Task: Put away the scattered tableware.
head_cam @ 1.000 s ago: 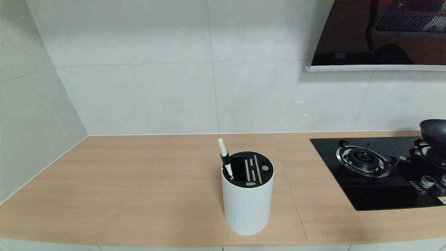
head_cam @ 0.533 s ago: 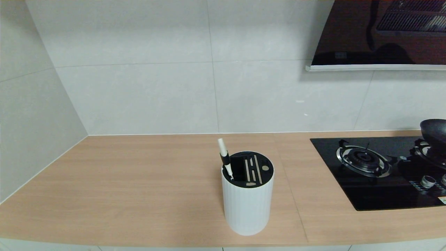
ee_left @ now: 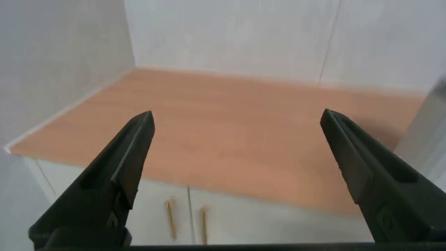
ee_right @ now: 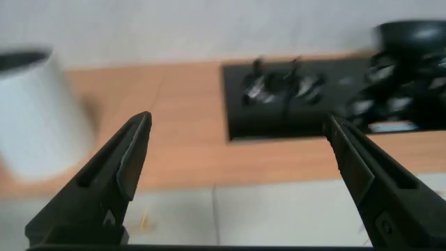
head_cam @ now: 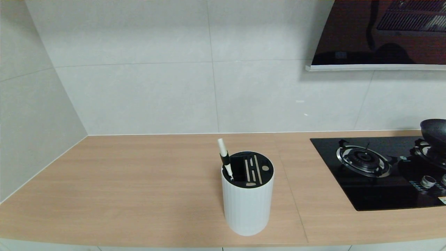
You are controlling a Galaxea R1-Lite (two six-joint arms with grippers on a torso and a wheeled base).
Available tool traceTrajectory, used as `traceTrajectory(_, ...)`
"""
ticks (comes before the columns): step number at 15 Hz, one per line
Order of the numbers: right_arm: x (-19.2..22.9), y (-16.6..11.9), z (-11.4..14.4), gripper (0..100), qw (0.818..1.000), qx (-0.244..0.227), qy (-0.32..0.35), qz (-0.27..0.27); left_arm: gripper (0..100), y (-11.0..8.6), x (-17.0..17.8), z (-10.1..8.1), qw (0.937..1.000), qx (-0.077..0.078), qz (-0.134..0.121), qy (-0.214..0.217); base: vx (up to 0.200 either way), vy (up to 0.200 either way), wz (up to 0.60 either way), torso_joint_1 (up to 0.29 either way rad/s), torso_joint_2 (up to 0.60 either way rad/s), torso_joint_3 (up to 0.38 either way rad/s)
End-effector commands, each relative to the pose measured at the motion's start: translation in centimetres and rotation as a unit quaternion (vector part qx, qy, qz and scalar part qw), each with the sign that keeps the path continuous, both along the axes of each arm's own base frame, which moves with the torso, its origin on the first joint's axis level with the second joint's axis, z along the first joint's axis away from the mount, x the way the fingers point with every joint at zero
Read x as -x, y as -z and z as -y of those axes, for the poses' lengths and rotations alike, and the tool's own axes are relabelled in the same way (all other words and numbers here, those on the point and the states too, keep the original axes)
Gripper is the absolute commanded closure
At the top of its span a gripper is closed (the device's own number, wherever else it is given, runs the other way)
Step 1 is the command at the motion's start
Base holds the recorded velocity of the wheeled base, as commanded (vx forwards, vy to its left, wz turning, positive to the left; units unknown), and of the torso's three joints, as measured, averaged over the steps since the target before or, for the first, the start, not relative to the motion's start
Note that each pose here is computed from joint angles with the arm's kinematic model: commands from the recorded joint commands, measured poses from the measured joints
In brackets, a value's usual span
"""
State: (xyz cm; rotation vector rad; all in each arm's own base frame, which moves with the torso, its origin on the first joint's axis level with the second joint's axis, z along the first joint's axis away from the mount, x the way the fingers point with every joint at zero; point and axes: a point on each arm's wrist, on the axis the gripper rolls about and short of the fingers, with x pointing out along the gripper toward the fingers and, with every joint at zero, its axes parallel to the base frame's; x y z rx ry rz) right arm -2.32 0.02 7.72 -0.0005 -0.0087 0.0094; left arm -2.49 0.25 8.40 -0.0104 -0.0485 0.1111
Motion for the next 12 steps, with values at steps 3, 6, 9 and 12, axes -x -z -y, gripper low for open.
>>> traceTrajectory(3, -0.05, 0.17, -0.01, 0, 1.0, 0.0, -0.001, -0.005, 0, 0.81, -0.22, 0.12, 0.9992, -0.017, -0.025, 0.027, 0.0, 0.0, 0.0, 0.0, 0.0, 0.0)
traceTrajectory(6, -0.05, 0.17, 0.0, 0, 1.0, 0.0, -0.002, -0.005, 0, 0.83, -0.22, 0.13, 0.999, -0.022, -0.026, 0.029, 0.0, 0.0, 0.0, 0.0, 0.0, 0.0)
traceTrajectory(9, -0.05, 0.17, -0.01, 0, 1.0, 0.0, -0.001, -0.005, 0, 0.82, -0.21, 0.12, 0.9994, 0.002, -0.022, 0.028, 0.0, 0.0, 0.0, 0.0, 0.0, 0.0)
traceTrajectory(12, -0.05, 0.17, -0.01, 0, 1.0, 0.001, -0.002, -0.005, 0, 0.81, -0.22, 0.13, 0.9994, 0.001, -0.023, 0.027, 0.0, 0.0, 0.0, 0.0, 0.0, 0.0)
